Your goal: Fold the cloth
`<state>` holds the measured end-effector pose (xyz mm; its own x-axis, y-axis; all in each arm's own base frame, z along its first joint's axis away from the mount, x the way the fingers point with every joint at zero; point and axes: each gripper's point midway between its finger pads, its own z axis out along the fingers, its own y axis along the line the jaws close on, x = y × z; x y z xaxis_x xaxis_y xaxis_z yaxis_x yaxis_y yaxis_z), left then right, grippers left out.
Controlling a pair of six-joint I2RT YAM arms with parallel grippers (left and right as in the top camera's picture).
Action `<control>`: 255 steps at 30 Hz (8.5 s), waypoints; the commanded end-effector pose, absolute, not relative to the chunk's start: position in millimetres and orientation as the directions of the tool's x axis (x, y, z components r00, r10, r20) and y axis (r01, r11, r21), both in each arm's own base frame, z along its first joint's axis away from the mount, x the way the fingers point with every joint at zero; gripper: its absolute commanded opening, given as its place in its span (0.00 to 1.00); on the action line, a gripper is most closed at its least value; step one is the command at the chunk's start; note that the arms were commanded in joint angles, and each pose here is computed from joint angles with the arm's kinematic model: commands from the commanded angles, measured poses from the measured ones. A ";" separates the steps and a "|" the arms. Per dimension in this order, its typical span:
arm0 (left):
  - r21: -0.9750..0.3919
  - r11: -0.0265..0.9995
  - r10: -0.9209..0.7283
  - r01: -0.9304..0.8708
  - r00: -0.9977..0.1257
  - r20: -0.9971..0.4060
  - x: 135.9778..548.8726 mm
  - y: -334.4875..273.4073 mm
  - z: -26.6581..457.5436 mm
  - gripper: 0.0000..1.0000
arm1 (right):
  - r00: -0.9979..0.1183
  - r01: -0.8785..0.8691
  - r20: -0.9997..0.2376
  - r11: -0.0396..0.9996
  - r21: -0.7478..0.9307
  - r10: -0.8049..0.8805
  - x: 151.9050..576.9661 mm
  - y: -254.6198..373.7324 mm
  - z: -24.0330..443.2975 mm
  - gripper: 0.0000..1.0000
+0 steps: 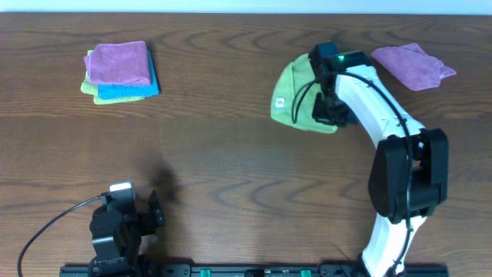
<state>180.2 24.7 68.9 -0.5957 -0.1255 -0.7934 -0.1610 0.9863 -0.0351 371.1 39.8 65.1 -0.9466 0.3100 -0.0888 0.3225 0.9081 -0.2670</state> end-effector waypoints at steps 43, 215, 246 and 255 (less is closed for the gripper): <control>-0.029 0.985 -0.130 -0.171 -0.615 -0.778 177.7 26.1 58.8 0.95 | -0.984 0.088 -0.122 0.944 0.317 0.133 444.5 164.3 6.8 0.32; -0.623 0.757 -0.304 -0.198 -0.950 -0.067 421.7 -190.9 25.0 0.96 | -0.882 0.418 0.037 0.744 0.521 0.470 295.2 104.0 16.4 0.77; -0.532 0.813 -0.313 -0.236 -0.948 -0.058 406.7 -181.6 4.7 0.06 | -0.856 0.466 0.023 0.753 0.465 0.516 304.7 126.0 -34.8 0.72; -0.542 0.814 -0.298 -0.210 -0.951 -0.080 410.2 -182.7 6.6 0.06 | -0.864 0.452 0.001 0.775 0.441 0.503 303.8 120.5 -37.2 0.01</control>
<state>415.2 -185.2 17.0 -0.9460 -0.3133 -0.0835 -0.2146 0.7981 -0.5630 326.9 135.6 -5.7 -0.8642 0.5027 -0.0196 0.4098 0.7260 0.5522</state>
